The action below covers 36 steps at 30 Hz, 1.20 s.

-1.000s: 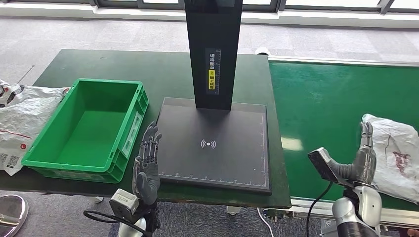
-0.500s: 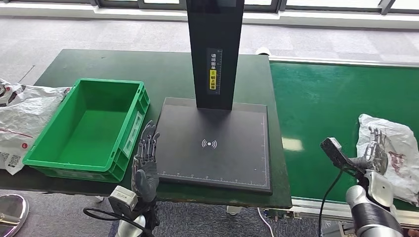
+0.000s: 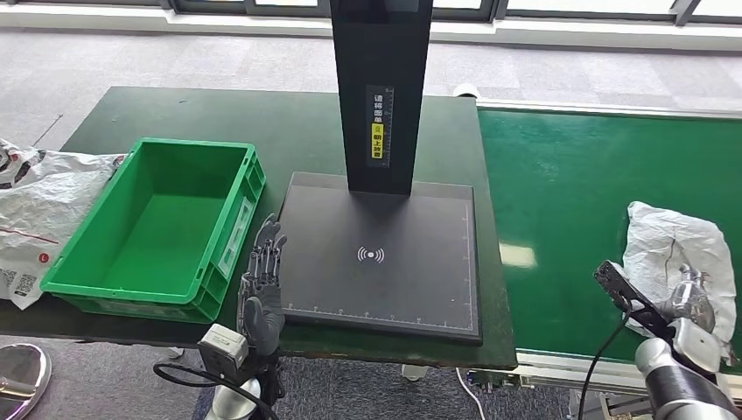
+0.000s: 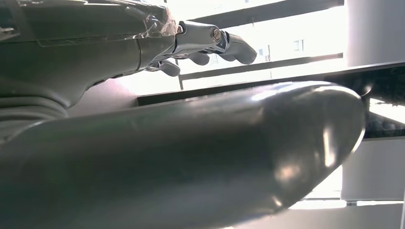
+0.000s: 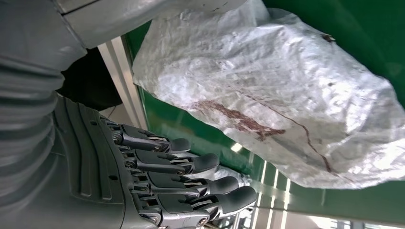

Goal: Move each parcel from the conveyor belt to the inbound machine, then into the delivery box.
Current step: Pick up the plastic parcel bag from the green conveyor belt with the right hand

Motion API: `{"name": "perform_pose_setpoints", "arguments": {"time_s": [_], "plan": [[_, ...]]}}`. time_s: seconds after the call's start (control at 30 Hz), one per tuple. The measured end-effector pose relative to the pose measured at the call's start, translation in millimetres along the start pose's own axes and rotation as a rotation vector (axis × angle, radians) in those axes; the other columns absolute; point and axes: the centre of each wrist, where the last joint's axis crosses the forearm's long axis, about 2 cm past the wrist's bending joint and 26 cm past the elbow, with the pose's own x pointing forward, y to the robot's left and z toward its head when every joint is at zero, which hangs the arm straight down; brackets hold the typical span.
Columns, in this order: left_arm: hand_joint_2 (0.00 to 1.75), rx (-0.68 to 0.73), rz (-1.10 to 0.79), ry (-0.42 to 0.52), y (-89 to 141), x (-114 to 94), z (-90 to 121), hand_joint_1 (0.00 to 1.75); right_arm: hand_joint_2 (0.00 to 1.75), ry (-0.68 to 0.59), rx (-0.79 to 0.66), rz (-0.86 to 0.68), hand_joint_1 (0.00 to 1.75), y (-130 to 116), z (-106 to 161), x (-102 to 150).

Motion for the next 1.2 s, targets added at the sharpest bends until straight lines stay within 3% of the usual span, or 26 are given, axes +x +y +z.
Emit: {"name": "perform_pose_setpoints", "arguments": {"time_s": [0.6, 1.2], "plan": [[0.00, -0.016, 0.010, 0.012, -1.3, -4.1, -0.7, 0.00, 1.75, 0.105, 0.093, 0.034, 0.00, 4.5, 0.8, -19.7], [0.00, -0.029, 0.023, 0.028, 0.9, -7.3, 1.3, 0.00, 1.75, 0.100, 0.240, 0.052, 0.00, 29.0, 13.7, -37.8]]}}
